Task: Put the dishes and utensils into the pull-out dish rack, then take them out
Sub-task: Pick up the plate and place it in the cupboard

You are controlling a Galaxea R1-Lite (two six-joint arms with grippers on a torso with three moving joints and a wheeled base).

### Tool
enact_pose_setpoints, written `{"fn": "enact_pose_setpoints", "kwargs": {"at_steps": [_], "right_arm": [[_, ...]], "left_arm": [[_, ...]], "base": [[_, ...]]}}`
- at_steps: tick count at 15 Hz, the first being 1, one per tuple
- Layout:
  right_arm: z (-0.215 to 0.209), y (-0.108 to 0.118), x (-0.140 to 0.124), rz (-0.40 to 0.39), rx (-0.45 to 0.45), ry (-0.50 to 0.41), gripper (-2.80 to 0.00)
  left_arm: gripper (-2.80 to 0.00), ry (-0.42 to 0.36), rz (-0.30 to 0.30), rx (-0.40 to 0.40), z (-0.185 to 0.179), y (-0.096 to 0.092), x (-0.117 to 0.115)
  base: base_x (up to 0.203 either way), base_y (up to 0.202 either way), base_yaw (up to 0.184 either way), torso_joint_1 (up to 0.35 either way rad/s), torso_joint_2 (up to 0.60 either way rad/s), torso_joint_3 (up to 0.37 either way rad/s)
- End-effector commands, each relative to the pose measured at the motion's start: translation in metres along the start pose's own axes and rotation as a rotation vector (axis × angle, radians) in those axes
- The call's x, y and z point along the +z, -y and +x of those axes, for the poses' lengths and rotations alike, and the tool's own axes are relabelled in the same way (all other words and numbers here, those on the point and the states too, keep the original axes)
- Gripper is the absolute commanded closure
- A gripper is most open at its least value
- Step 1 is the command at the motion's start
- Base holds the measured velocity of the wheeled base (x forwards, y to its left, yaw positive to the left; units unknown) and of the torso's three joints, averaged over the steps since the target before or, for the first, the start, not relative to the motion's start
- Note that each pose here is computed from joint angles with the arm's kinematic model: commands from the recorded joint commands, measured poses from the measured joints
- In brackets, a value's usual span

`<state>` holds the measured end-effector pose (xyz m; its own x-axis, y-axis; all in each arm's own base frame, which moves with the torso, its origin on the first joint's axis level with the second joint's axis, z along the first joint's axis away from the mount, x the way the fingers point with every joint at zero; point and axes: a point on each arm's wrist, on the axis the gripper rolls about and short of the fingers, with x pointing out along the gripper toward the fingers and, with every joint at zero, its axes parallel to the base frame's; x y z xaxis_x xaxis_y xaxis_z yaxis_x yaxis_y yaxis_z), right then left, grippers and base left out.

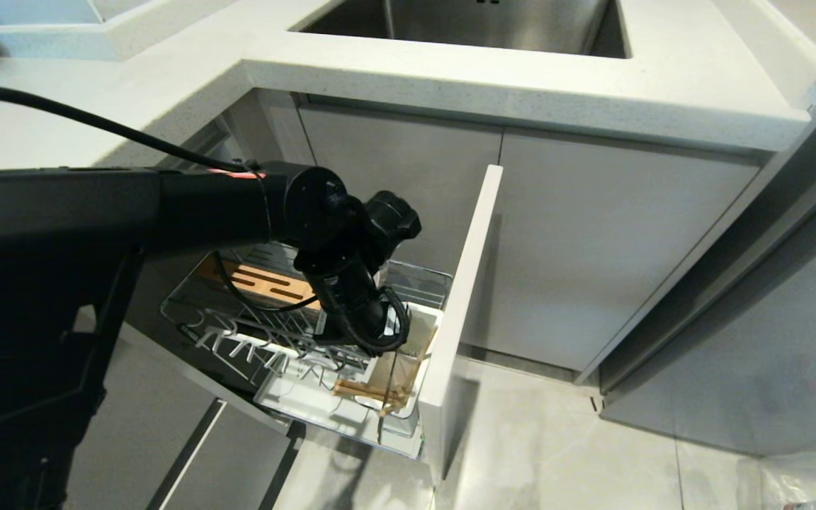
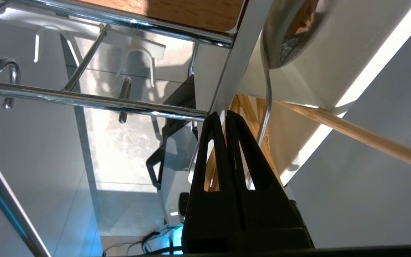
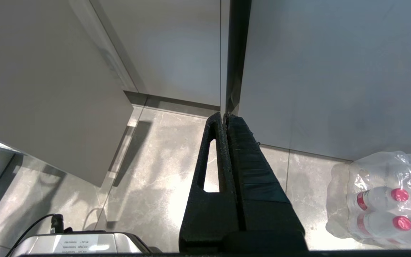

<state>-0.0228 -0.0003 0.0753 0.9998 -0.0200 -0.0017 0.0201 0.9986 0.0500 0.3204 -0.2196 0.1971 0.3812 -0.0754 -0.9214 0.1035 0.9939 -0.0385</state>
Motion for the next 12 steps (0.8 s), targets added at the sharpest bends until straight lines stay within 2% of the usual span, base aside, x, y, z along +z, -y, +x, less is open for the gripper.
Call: {"fn": "enact_pose_setpoints", "kwargs": {"at_steps": [1, 4, 12], "right_arm": [[0.0, 0.0, 0.0, 0.001, 0.0, -0.001, 0.0], [0.0, 0.0, 0.0, 0.001, 0.0, -0.001, 0.0], [0.0, 0.0, 0.0, 0.001, 0.0, -0.001, 0.0]], "left_arm": [[0.0, -0.002, -0.002, 0.002, -0.001, 0.0, -0.001], [0.0, 0.004, -0.002, -0.002, -0.004, 0.0, -0.001], [0.0, 0.133, -0.041, -0.081, -0.067, -0.011, -0.008]], "base": [[0.0, 0.0, 0.0, 0.0, 0.0, 0.0], [0.0, 0.0, 0.0, 0.0, 0.0, 0.0], [0.0, 0.0, 0.0, 0.0, 0.0, 0.0]]}}
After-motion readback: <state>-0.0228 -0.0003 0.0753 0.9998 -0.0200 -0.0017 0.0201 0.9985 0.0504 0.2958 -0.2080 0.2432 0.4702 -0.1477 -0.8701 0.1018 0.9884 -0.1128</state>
